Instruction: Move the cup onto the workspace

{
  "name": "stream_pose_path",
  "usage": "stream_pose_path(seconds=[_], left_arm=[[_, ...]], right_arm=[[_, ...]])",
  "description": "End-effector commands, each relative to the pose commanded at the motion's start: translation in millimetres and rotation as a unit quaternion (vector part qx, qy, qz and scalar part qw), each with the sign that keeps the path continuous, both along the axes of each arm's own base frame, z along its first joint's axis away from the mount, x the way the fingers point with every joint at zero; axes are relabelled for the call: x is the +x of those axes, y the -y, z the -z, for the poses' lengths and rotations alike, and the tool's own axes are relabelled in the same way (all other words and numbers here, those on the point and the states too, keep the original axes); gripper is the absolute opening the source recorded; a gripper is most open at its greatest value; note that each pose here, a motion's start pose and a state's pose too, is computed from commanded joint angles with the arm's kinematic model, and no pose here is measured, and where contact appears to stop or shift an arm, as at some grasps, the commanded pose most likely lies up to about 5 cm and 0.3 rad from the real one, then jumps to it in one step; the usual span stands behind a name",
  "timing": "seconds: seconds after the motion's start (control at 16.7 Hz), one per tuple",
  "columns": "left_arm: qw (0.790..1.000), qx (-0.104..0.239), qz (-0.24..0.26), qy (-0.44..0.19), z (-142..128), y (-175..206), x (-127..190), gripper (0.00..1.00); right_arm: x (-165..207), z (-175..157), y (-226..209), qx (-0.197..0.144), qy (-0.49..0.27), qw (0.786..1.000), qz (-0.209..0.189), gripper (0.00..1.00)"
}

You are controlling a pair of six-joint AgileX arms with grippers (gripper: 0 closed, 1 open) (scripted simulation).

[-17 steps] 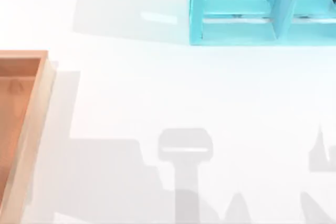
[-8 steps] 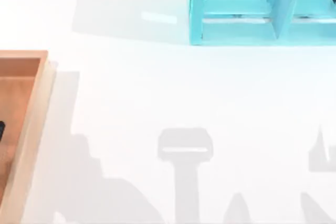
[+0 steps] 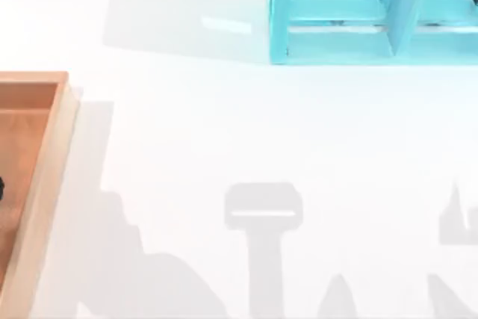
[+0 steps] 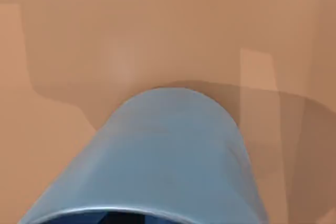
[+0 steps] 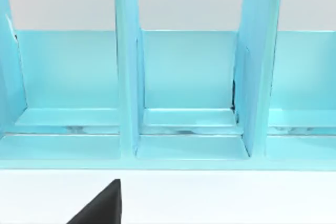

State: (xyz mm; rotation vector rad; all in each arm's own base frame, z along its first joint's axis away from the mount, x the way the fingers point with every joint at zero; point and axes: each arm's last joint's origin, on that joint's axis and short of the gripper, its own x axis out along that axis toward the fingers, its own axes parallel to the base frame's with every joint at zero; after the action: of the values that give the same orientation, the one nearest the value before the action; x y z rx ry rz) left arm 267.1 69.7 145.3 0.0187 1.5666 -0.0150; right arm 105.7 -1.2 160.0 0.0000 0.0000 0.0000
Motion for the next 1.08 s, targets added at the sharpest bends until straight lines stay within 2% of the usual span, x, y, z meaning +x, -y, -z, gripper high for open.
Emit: stream_pose_path(seconds=[0.54, 1.08], left_arm=[[1.0, 0.0, 0.0, 0.0, 0.0, 0.0, 0.0, 0.02], [1.0, 0.0, 0.001, 0.001, -0.5, 0.3, 0.1, 0.0]], right_arm=[[0.0, 0.0, 0.0, 0.0, 0.0, 1.0, 0.0, 1.0], [0.0, 0.0, 0.0, 0.0, 0.0, 1.0, 0.0, 1.0]])
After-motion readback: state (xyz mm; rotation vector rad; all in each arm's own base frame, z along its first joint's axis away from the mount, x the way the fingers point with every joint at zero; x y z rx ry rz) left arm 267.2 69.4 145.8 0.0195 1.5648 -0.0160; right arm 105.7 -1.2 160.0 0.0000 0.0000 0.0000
